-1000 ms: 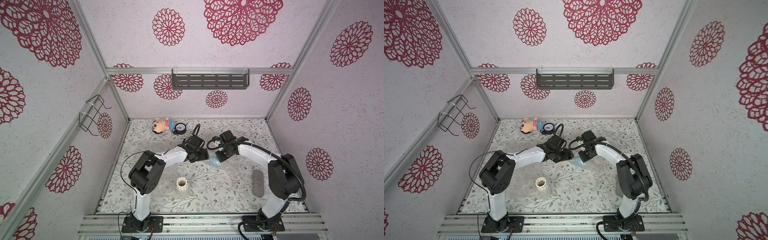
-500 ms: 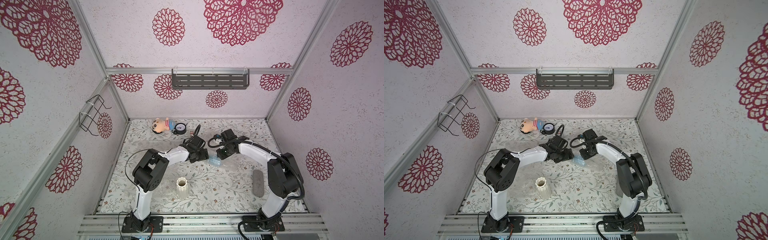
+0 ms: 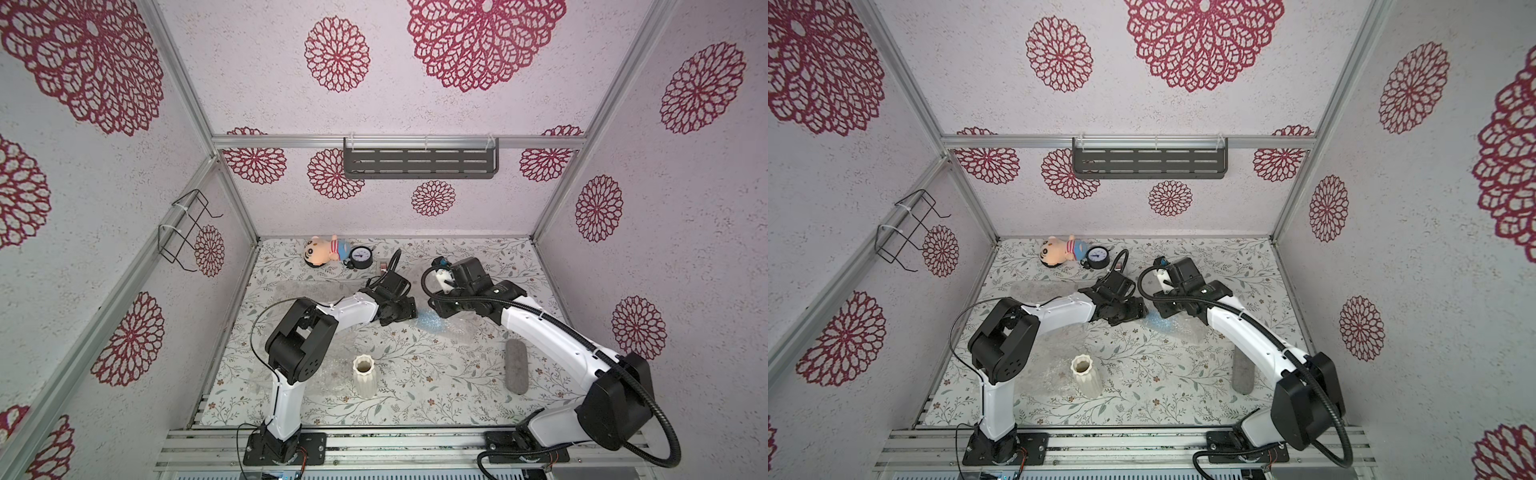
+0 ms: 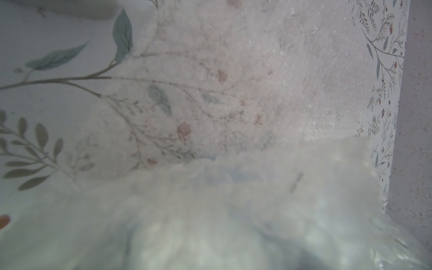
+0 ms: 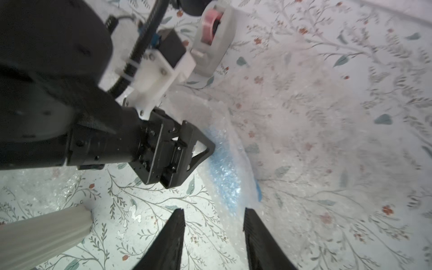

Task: Wrap vases in bubble wrap
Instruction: Wrap the vase in bubble wrap.

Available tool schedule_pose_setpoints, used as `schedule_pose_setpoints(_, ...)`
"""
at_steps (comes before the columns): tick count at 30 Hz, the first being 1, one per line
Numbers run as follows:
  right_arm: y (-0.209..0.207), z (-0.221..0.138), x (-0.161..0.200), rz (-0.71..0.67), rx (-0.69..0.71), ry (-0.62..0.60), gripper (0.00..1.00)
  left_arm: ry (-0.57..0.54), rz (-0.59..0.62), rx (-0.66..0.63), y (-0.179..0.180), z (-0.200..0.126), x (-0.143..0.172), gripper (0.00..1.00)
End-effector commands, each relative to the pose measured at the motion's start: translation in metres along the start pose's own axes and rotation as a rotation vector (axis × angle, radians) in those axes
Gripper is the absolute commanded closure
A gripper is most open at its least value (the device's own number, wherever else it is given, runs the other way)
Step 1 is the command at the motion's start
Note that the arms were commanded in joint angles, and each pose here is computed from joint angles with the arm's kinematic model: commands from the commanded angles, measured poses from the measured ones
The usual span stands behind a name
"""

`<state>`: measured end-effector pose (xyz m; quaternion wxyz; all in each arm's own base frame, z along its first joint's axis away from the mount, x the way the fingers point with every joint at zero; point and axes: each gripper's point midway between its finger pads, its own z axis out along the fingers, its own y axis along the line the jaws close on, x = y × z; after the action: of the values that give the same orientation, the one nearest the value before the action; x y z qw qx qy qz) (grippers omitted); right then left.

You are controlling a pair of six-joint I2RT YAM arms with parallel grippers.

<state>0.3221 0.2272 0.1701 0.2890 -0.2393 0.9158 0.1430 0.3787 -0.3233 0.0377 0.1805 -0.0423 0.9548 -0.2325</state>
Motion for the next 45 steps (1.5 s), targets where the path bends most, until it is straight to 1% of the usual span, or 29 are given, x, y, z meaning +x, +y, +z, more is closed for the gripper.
schedule_pose_setpoints(1,-0.003,0.022,0.011,0.002,-0.011,0.049,0.56,0.003,-0.015,-0.010,0.003,0.006,-0.001,0.19)
schedule_pose_setpoints(4,-0.014,0.036,0.016,-0.032,0.025,0.080,0.56,0.000,-0.017,-0.006,0.002,0.005,-0.001,0.19)
schedule_pose_setpoints(7,-0.022,0.045,0.017,-0.047,0.027,0.086,0.55,-0.007,-0.016,-0.004,0.002,0.002,-0.002,0.19)
schedule_pose_setpoints(10,-0.025,0.056,0.020,-0.065,0.018,0.105,0.48,-0.011,-0.012,0.015,-0.003,0.000,-0.004,0.20)
schedule_pose_setpoints(13,-0.024,0.067,0.026,-0.077,-0.002,0.125,0.44,-0.016,-0.004,0.047,-0.011,-0.005,-0.007,0.20)
schedule_pose_setpoints(21,-0.015,0.081,0.041,-0.103,-0.085,0.151,0.31,-0.050,-0.028,0.064,-0.009,-0.016,-0.019,0.21)
schedule_pose_setpoints(22,-0.014,0.083,0.044,-0.106,-0.094,0.161,0.30,-0.078,-0.029,0.088,-0.016,-0.030,-0.026,0.21)
schedule_pose_setpoints(26,-0.015,0.088,0.052,-0.110,-0.092,0.186,0.26,-0.104,-0.043,0.097,-0.010,-0.045,-0.033,0.21)
schedule_pose_setpoints(29,-0.018,0.091,0.055,-0.107,-0.082,0.191,0.25,-0.115,-0.052,0.094,-0.002,-0.054,-0.035,0.21)
schedule_pose_setpoints(33,-0.033,0.093,0.057,-0.108,0.018,0.199,0.24,-0.116,-0.061,0.099,0.003,-0.063,-0.034,0.21)
schedule_pose_setpoints(35,-0.036,0.093,0.058,-0.115,0.043,0.199,0.24,-0.111,-0.059,0.100,0.003,-0.066,-0.032,0.21)
schedule_pose_setpoints(38,-0.044,0.092,0.063,-0.138,0.081,0.219,0.21,-0.107,-0.054,0.109,0.002,-0.067,-0.030,0.21)
schedule_pose_setpoints(39,-0.043,0.093,0.063,-0.146,0.077,0.227,0.20,-0.105,-0.056,0.107,0.002,-0.066,-0.029,0.21)
schedule_pose_setpoints(42,-0.031,0.097,0.060,-0.152,0.005,0.215,0.19,-0.102,-0.063,0.117,0.002,-0.064,-0.029,0.21)
schedule_pose_setpoints(45,-0.032,0.102,0.061,-0.142,0.010,0.223,0.20,-0.101,-0.068,0.119,0.002,-0.062,-0.029,0.22)
